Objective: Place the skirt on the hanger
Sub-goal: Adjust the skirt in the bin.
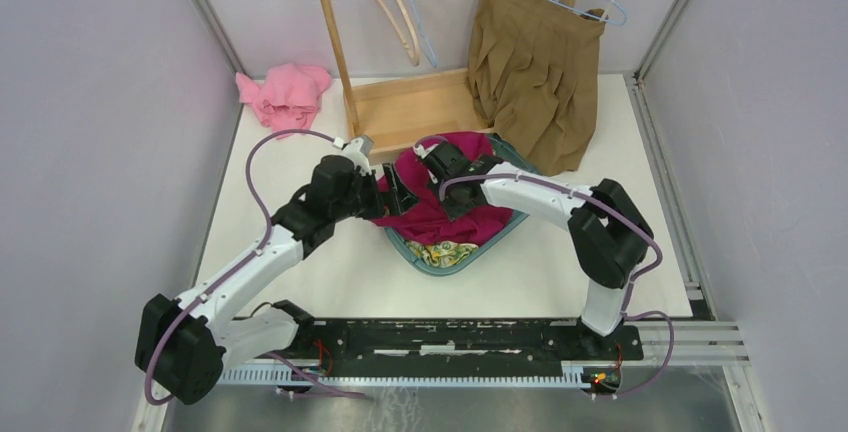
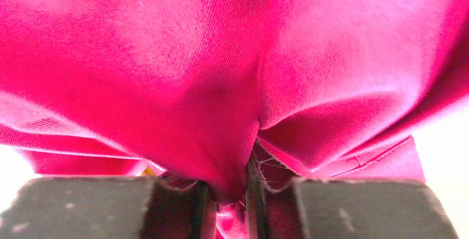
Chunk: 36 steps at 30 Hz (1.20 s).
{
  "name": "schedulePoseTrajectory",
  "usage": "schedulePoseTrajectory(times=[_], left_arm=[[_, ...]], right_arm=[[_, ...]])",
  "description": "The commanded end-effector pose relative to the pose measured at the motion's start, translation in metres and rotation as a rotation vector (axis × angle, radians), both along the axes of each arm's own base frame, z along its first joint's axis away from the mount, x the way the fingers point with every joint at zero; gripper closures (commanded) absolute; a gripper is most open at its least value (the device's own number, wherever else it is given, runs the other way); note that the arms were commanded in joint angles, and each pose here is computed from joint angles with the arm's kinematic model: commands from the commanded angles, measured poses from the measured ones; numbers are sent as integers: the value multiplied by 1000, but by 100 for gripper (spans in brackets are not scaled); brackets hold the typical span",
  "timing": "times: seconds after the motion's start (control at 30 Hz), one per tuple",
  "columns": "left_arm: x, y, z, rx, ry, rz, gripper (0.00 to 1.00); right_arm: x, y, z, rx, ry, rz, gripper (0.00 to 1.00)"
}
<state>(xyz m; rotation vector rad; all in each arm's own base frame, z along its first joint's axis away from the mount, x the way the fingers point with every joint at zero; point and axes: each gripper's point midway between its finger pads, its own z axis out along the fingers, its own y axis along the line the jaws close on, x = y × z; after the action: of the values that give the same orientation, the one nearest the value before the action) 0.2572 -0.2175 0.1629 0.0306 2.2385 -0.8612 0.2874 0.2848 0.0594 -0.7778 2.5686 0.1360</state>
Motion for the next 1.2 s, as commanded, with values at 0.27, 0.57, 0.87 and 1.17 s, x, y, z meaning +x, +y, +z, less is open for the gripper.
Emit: schedulePoseTrajectory(times=[0.27,0.57,0.87,1.17], left_arm=[[2,-2,37,-40,-79,-7,1],[0,-3,41,-54,-83,-6,1],[0,-5,36,-52,-72,-7,1],[-1,-13,28,-52,-51,-17,1]], right_arm=[[17,-11,136,182,-297,-46,99],[42,-59,222,246,-460,-166,99],[60,-92,242,295,-485,-244,99],[76,-80,162,313,-307,-277,99]])
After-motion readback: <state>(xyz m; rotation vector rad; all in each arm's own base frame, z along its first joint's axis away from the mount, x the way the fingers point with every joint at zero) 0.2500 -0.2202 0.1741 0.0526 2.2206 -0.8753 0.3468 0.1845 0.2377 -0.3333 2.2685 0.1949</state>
